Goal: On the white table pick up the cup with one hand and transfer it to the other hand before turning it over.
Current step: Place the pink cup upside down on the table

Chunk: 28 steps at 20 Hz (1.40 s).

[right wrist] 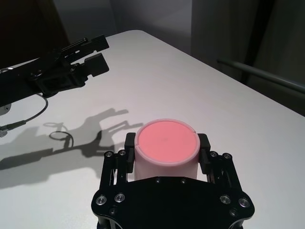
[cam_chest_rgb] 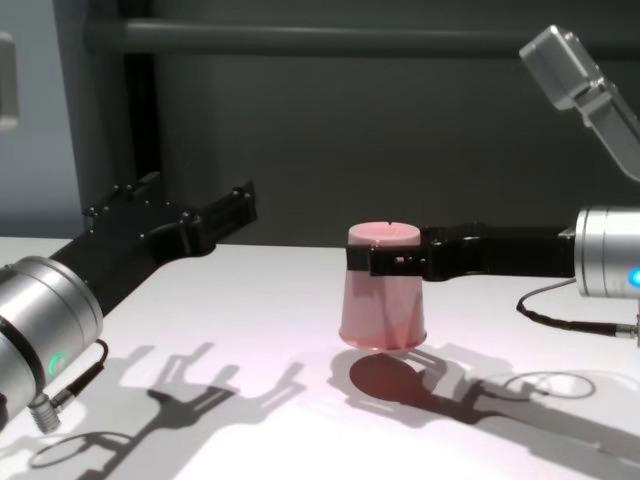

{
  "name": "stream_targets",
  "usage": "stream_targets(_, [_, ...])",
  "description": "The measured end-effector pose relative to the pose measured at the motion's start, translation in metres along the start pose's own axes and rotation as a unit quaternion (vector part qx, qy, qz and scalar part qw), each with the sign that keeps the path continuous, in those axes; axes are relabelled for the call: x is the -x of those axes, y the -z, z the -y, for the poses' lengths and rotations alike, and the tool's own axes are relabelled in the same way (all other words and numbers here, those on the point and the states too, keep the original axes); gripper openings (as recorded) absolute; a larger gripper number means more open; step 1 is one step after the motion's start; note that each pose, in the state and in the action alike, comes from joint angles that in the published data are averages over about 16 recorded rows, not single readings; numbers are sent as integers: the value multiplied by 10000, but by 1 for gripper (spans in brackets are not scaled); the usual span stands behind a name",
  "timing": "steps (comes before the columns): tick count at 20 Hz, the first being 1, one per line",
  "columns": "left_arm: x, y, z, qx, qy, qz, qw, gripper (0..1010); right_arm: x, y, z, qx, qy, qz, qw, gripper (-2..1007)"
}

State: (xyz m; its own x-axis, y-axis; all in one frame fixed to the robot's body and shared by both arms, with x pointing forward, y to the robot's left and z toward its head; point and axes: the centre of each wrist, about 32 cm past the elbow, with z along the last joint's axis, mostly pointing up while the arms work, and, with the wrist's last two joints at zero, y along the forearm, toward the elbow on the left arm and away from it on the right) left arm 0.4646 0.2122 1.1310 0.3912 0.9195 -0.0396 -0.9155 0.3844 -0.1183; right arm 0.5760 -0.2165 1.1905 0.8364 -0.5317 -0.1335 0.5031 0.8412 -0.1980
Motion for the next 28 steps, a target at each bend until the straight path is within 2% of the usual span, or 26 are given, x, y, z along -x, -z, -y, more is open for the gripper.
stream_targets(8, [0, 0, 0, 0, 0, 0, 10000, 1001, -35, 80, -24, -9, -14, 145, 9999, 743])
stream_targets(16, [0, 0, 0, 0, 0, 0, 10000, 1001, -53, 157, -19, 26, -19, 114, 9999, 743])
stream_targets(28, [0, 0, 0, 0, 0, 0, 10000, 1001, -55, 203, -2, -24, -11, 12, 10000, 743])
